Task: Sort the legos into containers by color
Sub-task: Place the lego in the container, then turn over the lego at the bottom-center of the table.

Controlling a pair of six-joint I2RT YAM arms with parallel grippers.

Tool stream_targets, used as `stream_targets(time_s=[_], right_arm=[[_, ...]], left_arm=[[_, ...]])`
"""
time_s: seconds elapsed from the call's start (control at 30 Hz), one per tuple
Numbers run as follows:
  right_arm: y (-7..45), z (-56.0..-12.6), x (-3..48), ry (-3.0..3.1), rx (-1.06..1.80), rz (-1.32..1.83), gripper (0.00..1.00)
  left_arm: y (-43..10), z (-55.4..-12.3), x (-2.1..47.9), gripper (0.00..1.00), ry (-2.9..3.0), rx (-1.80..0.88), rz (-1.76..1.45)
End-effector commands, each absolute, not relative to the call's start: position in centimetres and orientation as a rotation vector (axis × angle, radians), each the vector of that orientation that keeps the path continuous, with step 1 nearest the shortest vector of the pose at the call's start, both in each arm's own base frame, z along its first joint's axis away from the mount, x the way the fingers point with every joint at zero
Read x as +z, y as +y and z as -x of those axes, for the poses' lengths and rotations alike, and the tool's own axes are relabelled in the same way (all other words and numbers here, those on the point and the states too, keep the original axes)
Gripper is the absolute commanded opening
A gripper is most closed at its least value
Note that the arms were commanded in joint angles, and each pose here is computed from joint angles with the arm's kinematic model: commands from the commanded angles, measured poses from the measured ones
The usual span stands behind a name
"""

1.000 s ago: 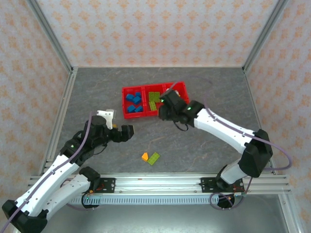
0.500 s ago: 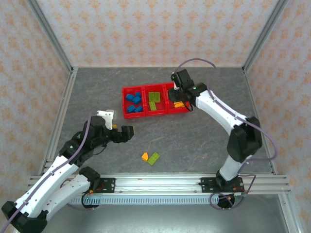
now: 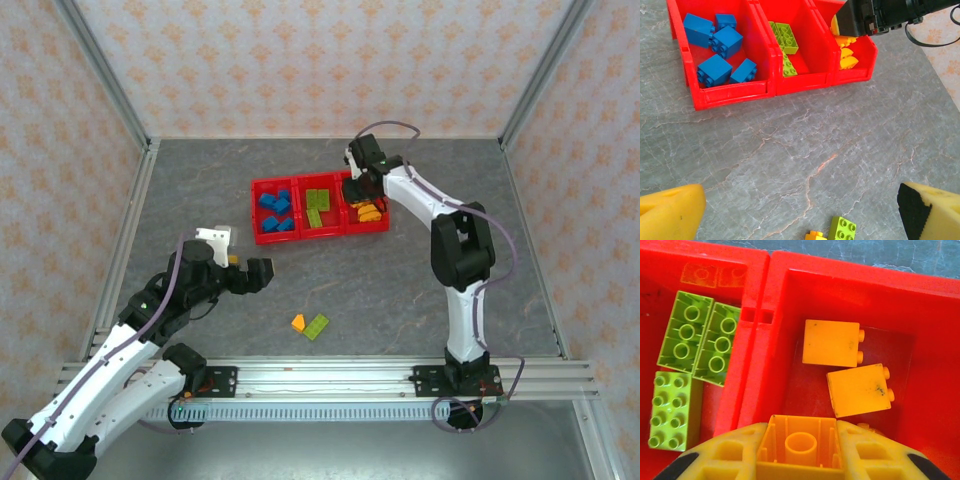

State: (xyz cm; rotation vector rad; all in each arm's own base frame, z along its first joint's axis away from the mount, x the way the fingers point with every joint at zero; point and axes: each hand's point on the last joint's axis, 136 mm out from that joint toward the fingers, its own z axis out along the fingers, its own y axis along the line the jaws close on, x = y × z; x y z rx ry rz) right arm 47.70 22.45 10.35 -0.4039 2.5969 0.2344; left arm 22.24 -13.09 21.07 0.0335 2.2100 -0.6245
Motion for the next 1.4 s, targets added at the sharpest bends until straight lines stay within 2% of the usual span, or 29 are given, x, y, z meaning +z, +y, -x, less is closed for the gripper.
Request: stream_targets(time_s=[0.0, 0.23, 0.5, 0.67, 0.87, 0.97, 1.1, 1.37], right_arm=[[22.3, -48.9, 10.9, 2.586, 0.244, 0.397, 0.33], [22.7, -49.6, 9.6, 2.626, 0.275, 0.387, 0.37], [22.5, -49.8, 8.9, 2.661, 0.271, 0.330, 0.54], [22.3, -49.6, 9.5, 2.662, 0.270, 0.311, 0.58], [22.3, -49.5, 12.5, 2.626, 0.298, 0.273, 0.66], [21.4, -49.5, 14.7, 2.600, 0.268, 0.175, 0.87], [20.6, -48.2, 17.9, 2.569, 0.287, 0.089, 0.99], [19.5, -41.6, 22.3, 2.543, 0.414, -0.012, 1.00]], left_arm=[[-12.8, -22.4, 21.1, 0.99, 2.197, -0.609, -0.021], [-12.9, -22.4, 21.0, 0.99, 2.203, -0.608, -0.021], [-12.8, -22.4, 21.1, 0.99, 2.199, -0.609, -0.019], [-12.8, -22.4, 21.1, 0.99, 2.198, -0.609, -0.018], [-12.9, -22.4, 21.1, 0.99, 2.198, -0.610, -0.019], [-12.9, -22.4, 21.1, 0.99, 2.198, -0.610, -0.022], [-13.0, -22.4, 21.0, 0.99, 2.201, -0.616, -0.028], [-13.3, -22.3, 21.1, 0.99, 2.204, -0.629, -0.045]])
